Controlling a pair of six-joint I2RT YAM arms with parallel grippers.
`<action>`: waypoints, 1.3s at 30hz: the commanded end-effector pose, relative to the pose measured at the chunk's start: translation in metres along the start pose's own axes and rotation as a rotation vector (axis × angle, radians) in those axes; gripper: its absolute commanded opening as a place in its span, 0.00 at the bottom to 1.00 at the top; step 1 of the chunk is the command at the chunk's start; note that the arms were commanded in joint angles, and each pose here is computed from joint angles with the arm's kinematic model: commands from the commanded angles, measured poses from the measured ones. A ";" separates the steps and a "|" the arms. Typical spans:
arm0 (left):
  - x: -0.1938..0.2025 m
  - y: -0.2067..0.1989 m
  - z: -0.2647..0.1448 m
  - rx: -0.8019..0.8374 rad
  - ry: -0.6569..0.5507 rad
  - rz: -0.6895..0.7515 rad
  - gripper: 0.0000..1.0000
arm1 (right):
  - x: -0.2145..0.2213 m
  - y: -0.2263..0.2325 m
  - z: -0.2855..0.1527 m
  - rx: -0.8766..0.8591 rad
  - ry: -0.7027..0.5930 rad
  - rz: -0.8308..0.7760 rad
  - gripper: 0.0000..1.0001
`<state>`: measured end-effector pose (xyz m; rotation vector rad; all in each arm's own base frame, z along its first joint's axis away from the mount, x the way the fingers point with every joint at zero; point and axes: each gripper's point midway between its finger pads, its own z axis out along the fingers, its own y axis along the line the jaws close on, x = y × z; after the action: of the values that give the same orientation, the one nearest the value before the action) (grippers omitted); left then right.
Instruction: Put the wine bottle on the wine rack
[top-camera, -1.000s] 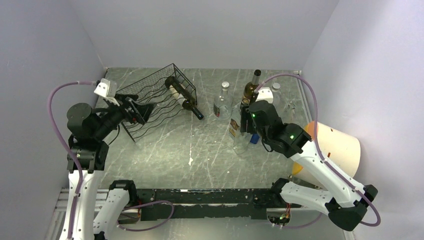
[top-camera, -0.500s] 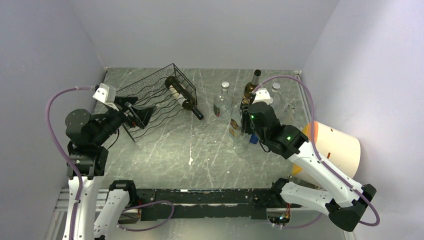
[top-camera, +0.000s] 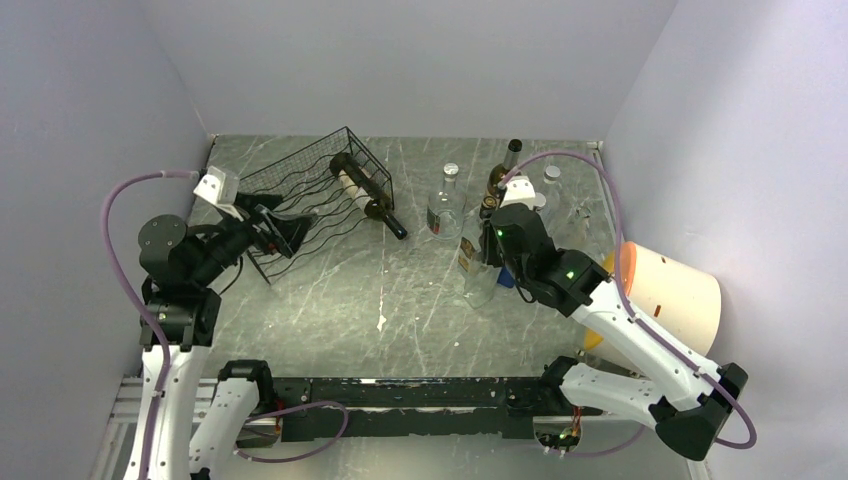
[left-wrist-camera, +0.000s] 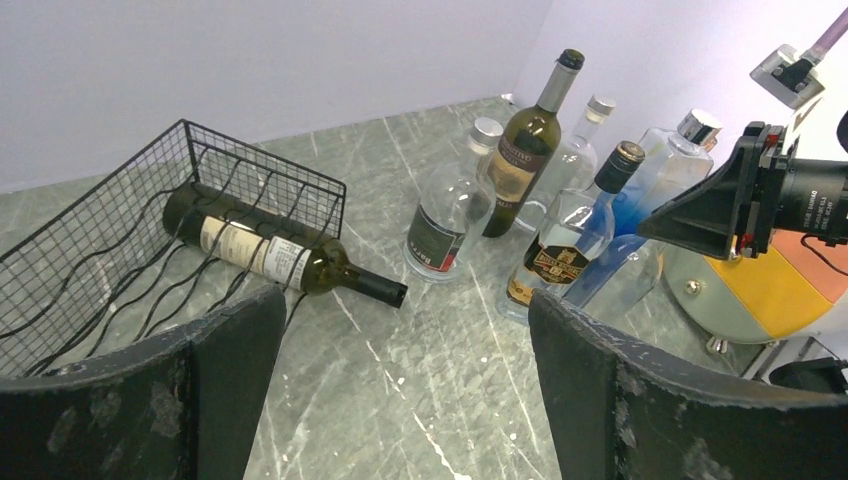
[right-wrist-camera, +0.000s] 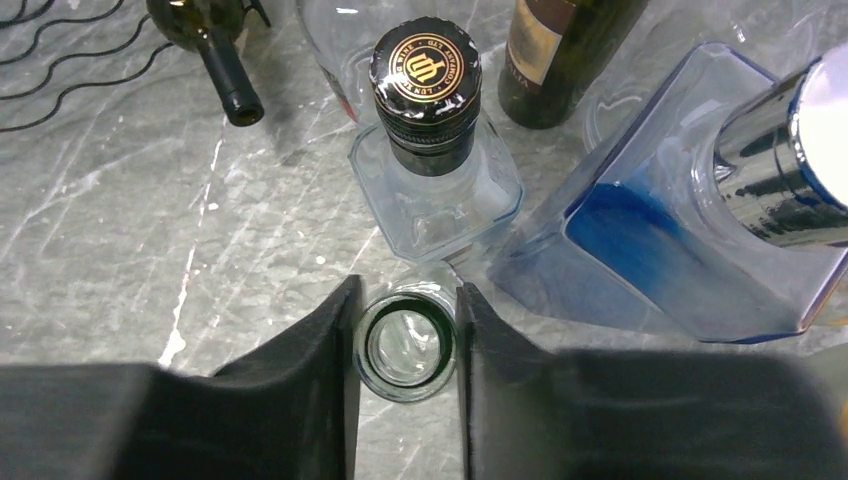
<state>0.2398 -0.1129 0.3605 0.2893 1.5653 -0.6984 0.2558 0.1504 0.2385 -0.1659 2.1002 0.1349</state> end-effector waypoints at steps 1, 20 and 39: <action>-0.001 -0.009 0.006 0.093 -0.028 0.005 0.95 | 0.000 0.007 0.002 -0.036 0.000 -0.013 0.12; 0.091 -0.061 0.059 0.356 0.027 -0.074 0.95 | -0.062 0.094 -0.025 -0.480 -0.127 0.096 0.00; 0.173 -0.075 0.111 0.137 -0.061 0.362 0.95 | -0.112 0.102 -0.015 -0.428 -0.208 0.470 0.00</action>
<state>0.2404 -0.2794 0.1953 0.6757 1.4648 -0.7081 0.2738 0.2543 0.2873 -0.0574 2.0059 0.7278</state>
